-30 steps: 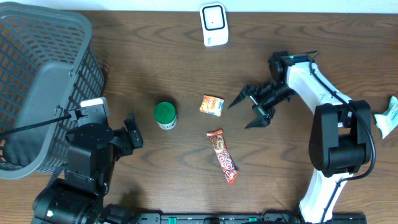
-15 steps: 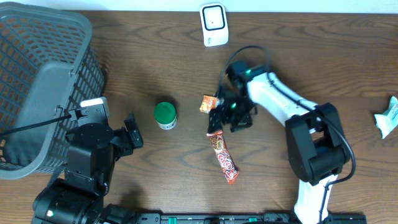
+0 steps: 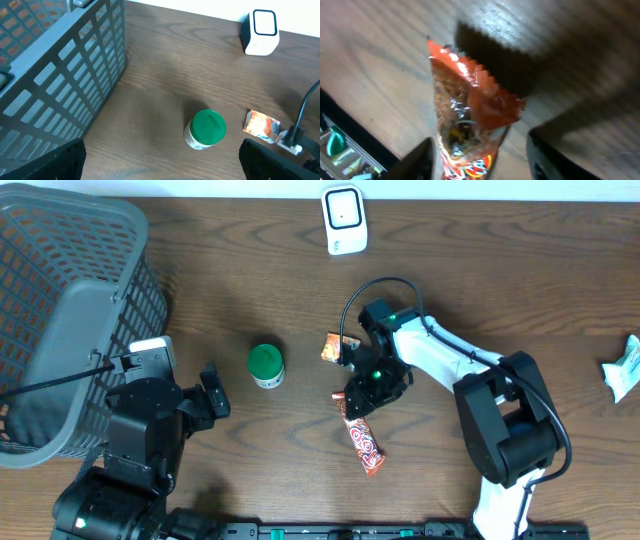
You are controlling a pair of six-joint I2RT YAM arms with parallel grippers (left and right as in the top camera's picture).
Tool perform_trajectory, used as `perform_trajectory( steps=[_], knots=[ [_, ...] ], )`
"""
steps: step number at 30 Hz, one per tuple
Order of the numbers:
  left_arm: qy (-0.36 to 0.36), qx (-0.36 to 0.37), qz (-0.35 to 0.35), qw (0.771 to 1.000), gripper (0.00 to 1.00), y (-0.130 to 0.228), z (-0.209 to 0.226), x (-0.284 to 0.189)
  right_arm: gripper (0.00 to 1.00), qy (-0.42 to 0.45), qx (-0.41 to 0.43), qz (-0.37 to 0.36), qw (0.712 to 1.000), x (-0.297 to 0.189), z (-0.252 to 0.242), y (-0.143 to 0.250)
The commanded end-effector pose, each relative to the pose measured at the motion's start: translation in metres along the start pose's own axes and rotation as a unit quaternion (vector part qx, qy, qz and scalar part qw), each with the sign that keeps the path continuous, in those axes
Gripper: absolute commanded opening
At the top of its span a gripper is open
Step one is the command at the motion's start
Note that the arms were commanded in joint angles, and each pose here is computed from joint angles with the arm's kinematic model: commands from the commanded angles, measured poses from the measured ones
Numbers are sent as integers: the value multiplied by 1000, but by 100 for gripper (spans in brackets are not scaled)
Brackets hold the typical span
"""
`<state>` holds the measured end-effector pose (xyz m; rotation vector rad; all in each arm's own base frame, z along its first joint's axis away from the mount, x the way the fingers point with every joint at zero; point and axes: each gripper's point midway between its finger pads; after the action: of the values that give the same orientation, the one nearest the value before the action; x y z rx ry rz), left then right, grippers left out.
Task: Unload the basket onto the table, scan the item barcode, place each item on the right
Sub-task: 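Regrasp the TOP bar by its end with the right gripper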
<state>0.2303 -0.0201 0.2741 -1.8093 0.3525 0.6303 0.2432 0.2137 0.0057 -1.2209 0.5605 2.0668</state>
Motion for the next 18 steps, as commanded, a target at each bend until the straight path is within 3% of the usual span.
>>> perform_trajectory(
  steps=[1, 4, 6, 9, 12, 18],
  knots=[
    [-2, -6, -10, 1000, 98, -6, 1, -3, 69, 21, -27, 48, 998, 28, -9, 21],
    [-2, -6, -10, 1000, 98, -6, 1, -3, 72, 23, -35, 47, 998, 31, -7, 20],
    [-2, -6, -10, 1000, 98, -6, 1, -3, 66, 24, -42, 49, 998, 37, -5, 21],
    [-2, -6, -10, 1000, 98, -6, 1, -3, 42, 33, -46, 69, 996, 47, -7, 27],
    [-2, -6, -10, 1000, 98, -6, 1, -3, 5, 32, -44, 87, 995, 57, -10, 33],
    [-2, -6, -10, 1000, 98, -6, 1, -3, 1, 37, -18, 73, 996, 51, -13, 23]
  ],
)
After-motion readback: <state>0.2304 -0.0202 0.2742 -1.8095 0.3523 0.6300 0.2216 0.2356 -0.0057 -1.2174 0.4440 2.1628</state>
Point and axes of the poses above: each gripper's point midway between its finger pads, its own x axis out along the fingers, its own z axis along the line the jaws close on, y = z × x, and after that the axes turned 9 degrees about -x, right-handed
